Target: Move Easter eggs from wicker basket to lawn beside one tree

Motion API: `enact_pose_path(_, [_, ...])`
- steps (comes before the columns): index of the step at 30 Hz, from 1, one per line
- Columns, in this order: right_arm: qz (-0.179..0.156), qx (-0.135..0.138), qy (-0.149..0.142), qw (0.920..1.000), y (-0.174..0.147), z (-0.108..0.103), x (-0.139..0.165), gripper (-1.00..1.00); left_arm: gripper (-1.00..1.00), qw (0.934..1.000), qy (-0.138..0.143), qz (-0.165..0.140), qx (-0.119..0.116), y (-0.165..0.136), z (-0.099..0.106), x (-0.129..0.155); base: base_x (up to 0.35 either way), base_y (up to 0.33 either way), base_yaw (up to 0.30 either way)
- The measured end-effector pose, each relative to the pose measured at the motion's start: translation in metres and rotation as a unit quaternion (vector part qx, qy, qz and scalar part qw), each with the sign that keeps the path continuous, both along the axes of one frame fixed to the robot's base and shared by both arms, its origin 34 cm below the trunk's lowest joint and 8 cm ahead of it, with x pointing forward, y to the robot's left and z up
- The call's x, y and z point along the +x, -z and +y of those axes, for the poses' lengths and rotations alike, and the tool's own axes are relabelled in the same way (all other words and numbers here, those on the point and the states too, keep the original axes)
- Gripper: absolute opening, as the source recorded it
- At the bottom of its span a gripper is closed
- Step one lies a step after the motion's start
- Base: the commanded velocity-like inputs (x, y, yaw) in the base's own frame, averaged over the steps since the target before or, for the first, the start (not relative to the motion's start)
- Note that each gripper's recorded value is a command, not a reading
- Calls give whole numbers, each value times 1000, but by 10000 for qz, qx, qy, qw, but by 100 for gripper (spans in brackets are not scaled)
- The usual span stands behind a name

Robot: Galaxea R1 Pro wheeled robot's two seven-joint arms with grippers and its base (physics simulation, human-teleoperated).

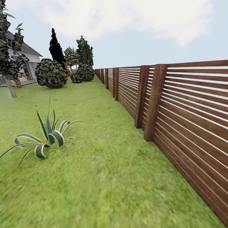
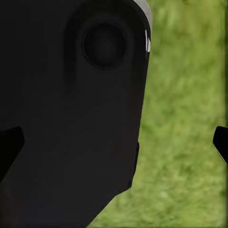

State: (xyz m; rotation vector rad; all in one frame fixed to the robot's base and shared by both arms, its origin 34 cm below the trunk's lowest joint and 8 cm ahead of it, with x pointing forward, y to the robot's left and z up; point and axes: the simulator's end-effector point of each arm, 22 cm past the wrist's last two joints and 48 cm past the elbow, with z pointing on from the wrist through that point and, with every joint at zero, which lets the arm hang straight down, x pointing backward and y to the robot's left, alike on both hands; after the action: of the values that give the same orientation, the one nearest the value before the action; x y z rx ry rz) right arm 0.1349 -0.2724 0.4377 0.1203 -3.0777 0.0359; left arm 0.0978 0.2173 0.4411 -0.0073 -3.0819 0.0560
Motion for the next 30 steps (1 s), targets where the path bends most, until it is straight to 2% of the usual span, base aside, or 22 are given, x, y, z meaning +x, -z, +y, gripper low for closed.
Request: enact_pose_path(30, [0,-1,7,10000,0,0,0,100,100,10000,0,-4,-1,0,0,1,335,0,0])
